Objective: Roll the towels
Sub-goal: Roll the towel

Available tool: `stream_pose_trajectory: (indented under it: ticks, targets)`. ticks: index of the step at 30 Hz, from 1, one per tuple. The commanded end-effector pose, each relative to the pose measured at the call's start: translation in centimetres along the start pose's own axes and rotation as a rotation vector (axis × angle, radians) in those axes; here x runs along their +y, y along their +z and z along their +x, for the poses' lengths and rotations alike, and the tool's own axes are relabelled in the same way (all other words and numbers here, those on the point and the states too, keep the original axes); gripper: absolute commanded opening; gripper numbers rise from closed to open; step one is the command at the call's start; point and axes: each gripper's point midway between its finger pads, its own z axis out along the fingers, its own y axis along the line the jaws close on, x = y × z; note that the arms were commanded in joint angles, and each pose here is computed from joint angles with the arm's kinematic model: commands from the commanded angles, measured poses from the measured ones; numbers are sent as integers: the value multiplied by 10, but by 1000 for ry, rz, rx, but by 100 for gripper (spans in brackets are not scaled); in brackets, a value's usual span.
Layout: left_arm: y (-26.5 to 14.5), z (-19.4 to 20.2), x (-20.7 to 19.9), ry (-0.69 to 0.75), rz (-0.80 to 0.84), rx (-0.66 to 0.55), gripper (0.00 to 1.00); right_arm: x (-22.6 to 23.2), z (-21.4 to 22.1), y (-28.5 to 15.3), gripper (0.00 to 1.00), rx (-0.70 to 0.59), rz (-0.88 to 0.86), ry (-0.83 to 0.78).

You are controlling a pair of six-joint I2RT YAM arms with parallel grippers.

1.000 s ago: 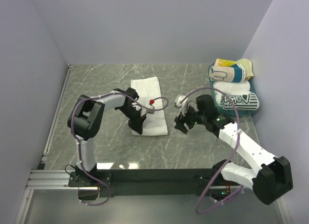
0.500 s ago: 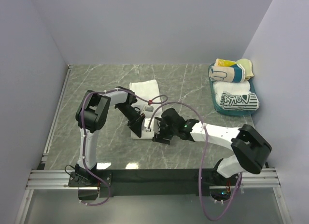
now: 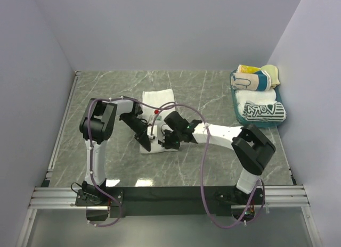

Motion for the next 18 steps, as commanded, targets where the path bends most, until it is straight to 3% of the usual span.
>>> stream_pose_trajectory:
  ticks: [1, 12, 15, 16, 18]
  targets:
    - [-14, 15, 47, -10, -146, -7, 23, 9, -13, -3, 0, -24, -151, 113]
    - [-45, 46, 61, -178, -197, -140, 25, -11, -23, 29, 0, -11, -232, 226]
    - [-59, 47, 62, -206, -210, -196, 32, -10, -23, 37, 0, -6, -248, 259]
    - [-67, 47, 62, -216, -215, -225, 42, -8, -24, 38, 0, -10, -262, 276]
    - [-75, 41, 57, -213, -200, -262, 45, -3, -20, 41, 0, -2, -281, 294]
